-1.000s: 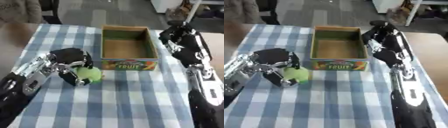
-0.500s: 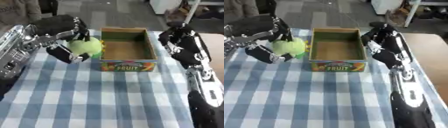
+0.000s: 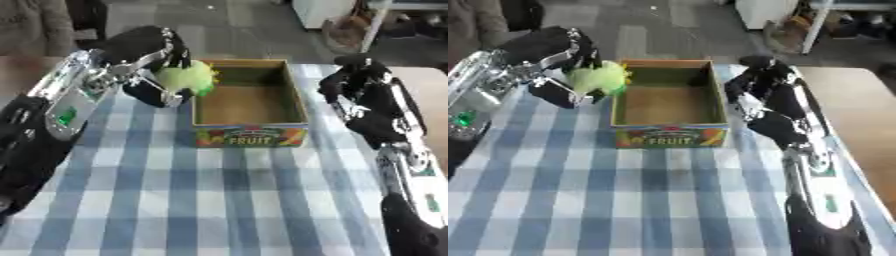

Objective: Pick up objects on the table and place them in the box.

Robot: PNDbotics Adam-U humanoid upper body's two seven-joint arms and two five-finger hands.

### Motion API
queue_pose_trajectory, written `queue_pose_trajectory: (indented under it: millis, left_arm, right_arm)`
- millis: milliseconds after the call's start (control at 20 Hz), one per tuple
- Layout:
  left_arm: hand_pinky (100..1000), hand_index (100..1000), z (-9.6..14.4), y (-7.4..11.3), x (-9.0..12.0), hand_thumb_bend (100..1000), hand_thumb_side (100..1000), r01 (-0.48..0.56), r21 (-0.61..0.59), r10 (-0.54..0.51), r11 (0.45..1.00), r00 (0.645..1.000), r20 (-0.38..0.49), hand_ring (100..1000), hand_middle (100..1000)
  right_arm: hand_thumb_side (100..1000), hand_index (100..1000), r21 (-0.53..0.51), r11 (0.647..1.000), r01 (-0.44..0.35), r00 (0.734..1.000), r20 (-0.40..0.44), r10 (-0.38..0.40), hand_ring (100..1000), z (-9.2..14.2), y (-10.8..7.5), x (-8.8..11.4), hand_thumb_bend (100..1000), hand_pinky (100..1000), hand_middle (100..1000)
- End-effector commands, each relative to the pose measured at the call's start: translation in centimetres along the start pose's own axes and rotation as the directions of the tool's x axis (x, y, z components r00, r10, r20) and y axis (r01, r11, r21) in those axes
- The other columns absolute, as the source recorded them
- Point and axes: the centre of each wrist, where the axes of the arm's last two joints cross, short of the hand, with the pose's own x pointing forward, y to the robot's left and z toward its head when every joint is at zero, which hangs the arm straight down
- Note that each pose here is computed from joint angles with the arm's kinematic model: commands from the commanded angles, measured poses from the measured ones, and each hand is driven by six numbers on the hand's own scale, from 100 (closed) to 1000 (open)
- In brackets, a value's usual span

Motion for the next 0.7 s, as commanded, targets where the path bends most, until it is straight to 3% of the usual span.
queue_pose_trajectory:
  millis: [50, 300, 700]
  left_arm:
    - [202, 485, -0.7, 0.2, -1.4, 267, 201, 0.022, 0.029, -0.021, 0.999, 0.999, -0.026, 263, 352]
    - [211, 496, -1.4, -0.5, -2.0, 243, 184, 0.012, 0.072, -0.010, 0.997, 0.999, -0.031, 273, 362]
    - [227, 506, -3.0, -1.4, -0.1, 241, 175, -0.016, 0.090, 0.010, 0.996, 0.998, 0.061, 286, 375]
  right_arm:
    - [100, 711, 0.036, 0.999, -0.006, 0.999, 0.053, 0.004, 593, -1.2, 0.5, 1.2, 347, 590, 469]
    - [100, 711, 0.049, 0.999, -0.009, 0.997, 0.074, 0.005, 593, -1.9, 0.7, 1.6, 347, 591, 469]
    - [100, 711, 0.055, 0.998, -0.006, 0.995, 0.098, 0.001, 593, -2.5, 1.0, 2.1, 347, 591, 469]
